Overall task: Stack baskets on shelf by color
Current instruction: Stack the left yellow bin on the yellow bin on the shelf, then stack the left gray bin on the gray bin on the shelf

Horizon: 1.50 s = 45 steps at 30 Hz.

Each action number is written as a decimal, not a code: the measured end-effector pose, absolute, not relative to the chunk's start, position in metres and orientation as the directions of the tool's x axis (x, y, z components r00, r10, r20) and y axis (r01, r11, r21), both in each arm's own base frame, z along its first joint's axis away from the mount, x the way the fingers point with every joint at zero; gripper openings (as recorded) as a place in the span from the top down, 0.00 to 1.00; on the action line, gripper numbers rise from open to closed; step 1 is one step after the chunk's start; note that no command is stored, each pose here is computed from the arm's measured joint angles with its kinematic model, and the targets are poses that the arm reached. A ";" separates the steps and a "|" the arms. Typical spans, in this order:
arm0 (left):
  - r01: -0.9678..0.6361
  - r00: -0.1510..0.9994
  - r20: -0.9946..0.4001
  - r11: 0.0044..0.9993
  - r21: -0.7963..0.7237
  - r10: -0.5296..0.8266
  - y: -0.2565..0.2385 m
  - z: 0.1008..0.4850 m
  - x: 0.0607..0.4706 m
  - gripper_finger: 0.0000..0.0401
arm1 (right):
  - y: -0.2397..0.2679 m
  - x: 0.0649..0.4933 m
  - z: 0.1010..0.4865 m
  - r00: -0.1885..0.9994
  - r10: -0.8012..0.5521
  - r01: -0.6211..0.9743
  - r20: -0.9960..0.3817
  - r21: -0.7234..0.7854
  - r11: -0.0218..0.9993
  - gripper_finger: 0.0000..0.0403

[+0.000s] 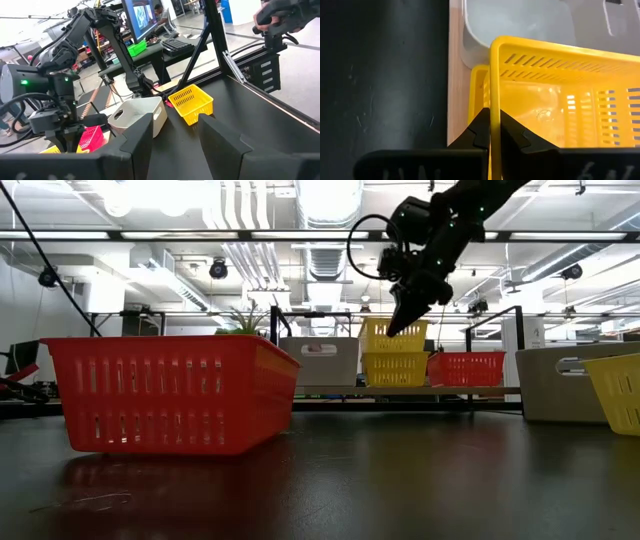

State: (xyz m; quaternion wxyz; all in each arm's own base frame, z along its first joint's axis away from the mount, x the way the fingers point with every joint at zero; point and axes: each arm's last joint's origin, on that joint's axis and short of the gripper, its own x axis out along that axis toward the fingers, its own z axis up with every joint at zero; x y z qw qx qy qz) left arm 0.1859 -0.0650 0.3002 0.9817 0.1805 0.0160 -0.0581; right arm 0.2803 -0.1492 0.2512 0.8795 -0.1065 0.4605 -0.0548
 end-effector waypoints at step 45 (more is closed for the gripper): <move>0.036 0.972 -0.232 0.999 -0.027 -0.042 -0.075 0.265 0.216 0.65 | -0.003 0.304 0.268 0.565 -0.038 -0.125 -0.825 -0.130 0.984 0.98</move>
